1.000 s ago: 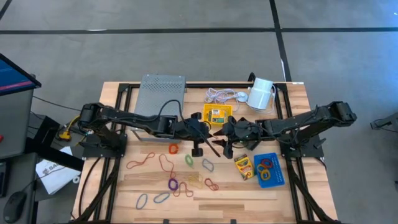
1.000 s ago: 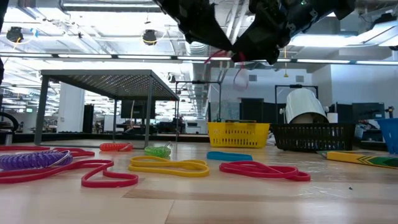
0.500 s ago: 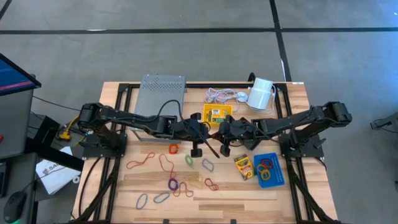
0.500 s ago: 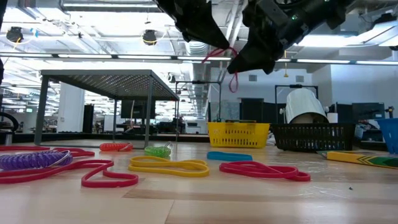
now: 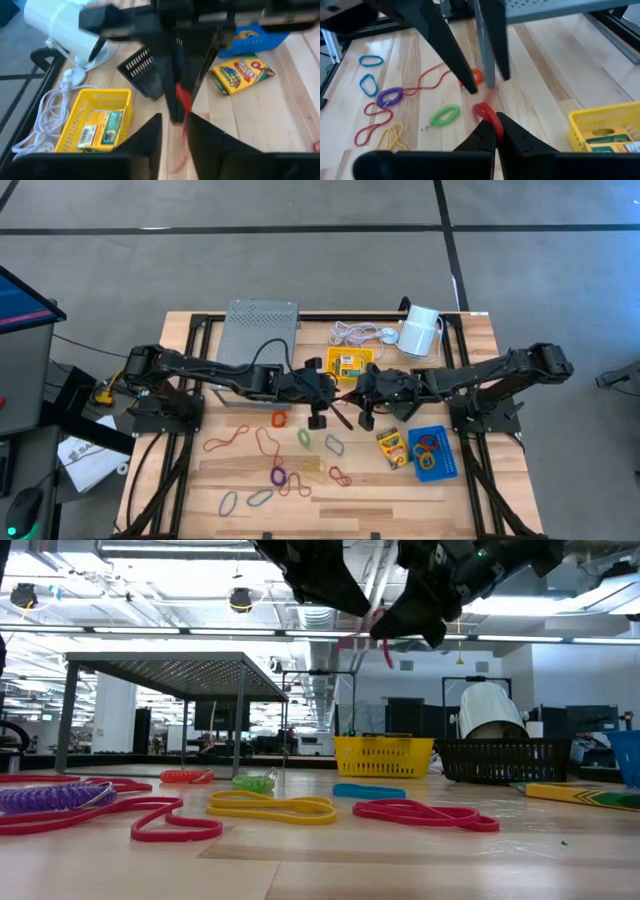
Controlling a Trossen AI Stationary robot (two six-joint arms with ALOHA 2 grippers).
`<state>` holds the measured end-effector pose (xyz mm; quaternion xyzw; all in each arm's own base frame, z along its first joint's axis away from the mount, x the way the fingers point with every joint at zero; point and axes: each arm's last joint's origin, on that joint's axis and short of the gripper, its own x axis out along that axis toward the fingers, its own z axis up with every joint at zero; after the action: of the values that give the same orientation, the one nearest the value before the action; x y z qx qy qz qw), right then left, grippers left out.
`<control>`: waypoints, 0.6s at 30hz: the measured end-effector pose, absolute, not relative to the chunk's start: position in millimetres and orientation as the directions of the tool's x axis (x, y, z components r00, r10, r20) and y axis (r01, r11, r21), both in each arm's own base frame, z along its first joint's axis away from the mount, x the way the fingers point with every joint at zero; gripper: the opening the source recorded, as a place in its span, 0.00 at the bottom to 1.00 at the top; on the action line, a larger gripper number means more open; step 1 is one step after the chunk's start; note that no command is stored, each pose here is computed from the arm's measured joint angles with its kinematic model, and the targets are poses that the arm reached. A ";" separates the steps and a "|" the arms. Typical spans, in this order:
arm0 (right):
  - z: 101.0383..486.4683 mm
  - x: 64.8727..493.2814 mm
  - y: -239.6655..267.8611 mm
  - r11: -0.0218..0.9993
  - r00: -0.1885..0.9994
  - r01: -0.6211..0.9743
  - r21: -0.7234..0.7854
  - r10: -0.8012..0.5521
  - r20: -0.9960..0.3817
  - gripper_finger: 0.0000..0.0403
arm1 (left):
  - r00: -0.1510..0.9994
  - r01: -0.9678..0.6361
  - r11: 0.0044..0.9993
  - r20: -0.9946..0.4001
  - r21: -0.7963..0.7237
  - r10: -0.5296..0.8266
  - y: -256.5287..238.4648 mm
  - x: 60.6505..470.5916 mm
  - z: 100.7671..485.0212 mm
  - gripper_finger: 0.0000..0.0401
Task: Pick & Place Office Desk Supplies
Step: Put the red rubber band into the black bin
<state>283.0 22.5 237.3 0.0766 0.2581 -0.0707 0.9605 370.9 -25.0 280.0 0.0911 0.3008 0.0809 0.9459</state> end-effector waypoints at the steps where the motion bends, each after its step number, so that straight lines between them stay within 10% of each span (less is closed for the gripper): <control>1: 238.9 281.5 22.4 0.978 0.858 0.175 0.111 -0.096 -0.505 0.00 | 0.806 -0.099 0.970 -0.553 0.221 0.208 -24.9 369.5 281.5 0.25; 18: 279.0 194.3 5.3 0.907 0.757 0.377 0.189 -0.184 -0.627 0.00 | 0.820 0.087 0.993 -0.571 0.077 -0.028 -36.7 354.8 295.7 0.50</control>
<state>194.3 5.3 279.0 0.1536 0.3139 -0.1518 0.9246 354.8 -36.7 295.7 0.0500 0.2983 -0.0301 0.9527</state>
